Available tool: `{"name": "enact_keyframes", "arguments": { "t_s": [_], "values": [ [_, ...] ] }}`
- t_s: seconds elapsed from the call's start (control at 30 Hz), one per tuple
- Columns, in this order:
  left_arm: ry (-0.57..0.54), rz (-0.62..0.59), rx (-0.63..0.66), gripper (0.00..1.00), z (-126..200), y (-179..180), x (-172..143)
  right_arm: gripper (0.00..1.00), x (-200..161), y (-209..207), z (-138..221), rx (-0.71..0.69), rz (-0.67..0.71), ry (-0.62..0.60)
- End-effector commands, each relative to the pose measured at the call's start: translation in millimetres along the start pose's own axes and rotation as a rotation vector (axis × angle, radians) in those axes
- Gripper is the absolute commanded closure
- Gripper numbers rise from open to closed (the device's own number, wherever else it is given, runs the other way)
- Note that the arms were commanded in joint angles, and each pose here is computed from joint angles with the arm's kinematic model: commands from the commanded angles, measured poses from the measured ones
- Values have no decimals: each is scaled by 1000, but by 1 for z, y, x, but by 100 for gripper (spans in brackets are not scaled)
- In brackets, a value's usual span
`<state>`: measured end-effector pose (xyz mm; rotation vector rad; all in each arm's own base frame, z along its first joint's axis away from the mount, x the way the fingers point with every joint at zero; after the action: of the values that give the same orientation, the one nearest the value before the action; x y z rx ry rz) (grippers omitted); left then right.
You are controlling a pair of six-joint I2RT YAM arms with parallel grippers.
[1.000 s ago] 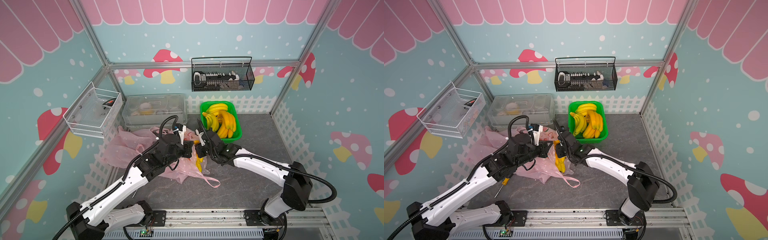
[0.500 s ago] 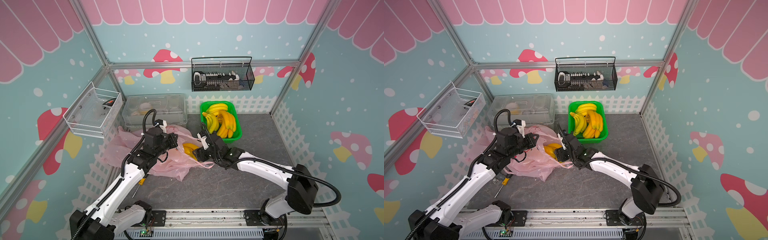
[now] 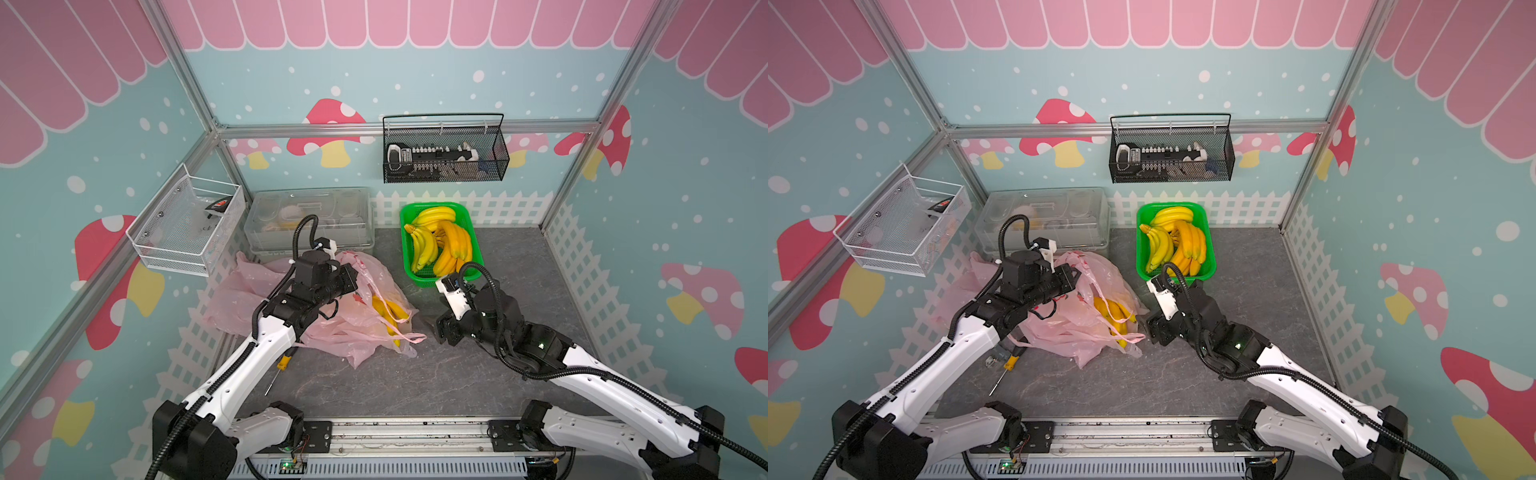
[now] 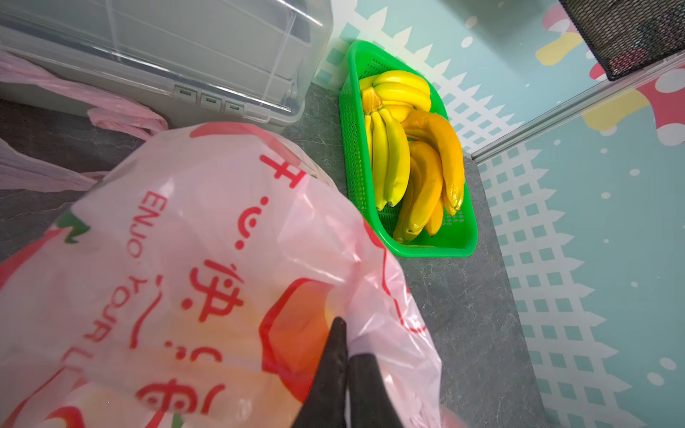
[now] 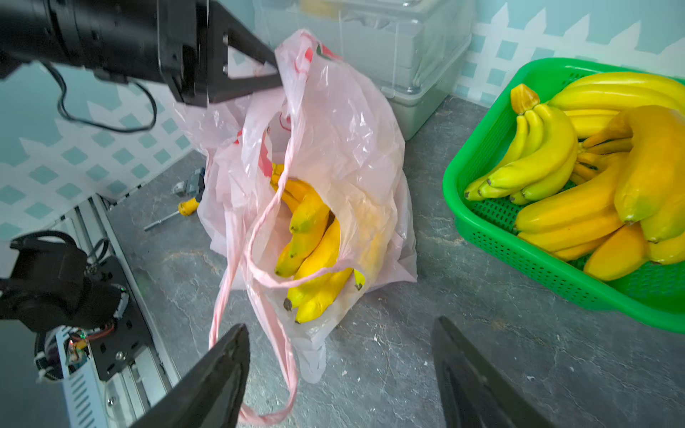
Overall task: Place the banana into a plastic bag & tie a knot
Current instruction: Place the banana into the plastic bag, then adjust the plastic bag at the center of the board.
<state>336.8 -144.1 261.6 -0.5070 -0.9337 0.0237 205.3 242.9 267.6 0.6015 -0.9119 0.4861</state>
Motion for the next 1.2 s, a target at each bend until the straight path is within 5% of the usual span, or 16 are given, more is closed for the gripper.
{"name": "enact_keyframes", "arguments": {
  "t_s": [0.0, 0.67, 0.83, 1.1, 1.17],
  "values": [
    [-39, -12, -25, 100, 1, -8, 19, 26, -28, 3, 0, 28, 83, 85],
    [1, -28, -33, 100, -19, -11, 21, 40, -39, 24, -10, 113, 195, 103],
    [13, -29, -35, 100, -22, -11, 19, 56, -29, 29, -16, 119, 201, 89],
    [39, -40, -26, 100, -30, -8, 15, 99, -13, 26, -6, 81, 170, 42],
    [52, -45, -30, 100, -36, -11, 15, 100, -6, 19, 4, 36, 155, 9]
  ]
}}
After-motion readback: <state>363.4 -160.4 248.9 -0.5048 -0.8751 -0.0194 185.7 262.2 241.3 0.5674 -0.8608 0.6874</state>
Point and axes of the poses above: each gripper's point midway between its finger pads, its own z axis back along the fingers, its own y axis along the line the jaws close on, x = y × z, the point moved 2 cm from there along z, back along the fingers, and after that the axes turned 10 degrees about -z, right-handed, at the moved point
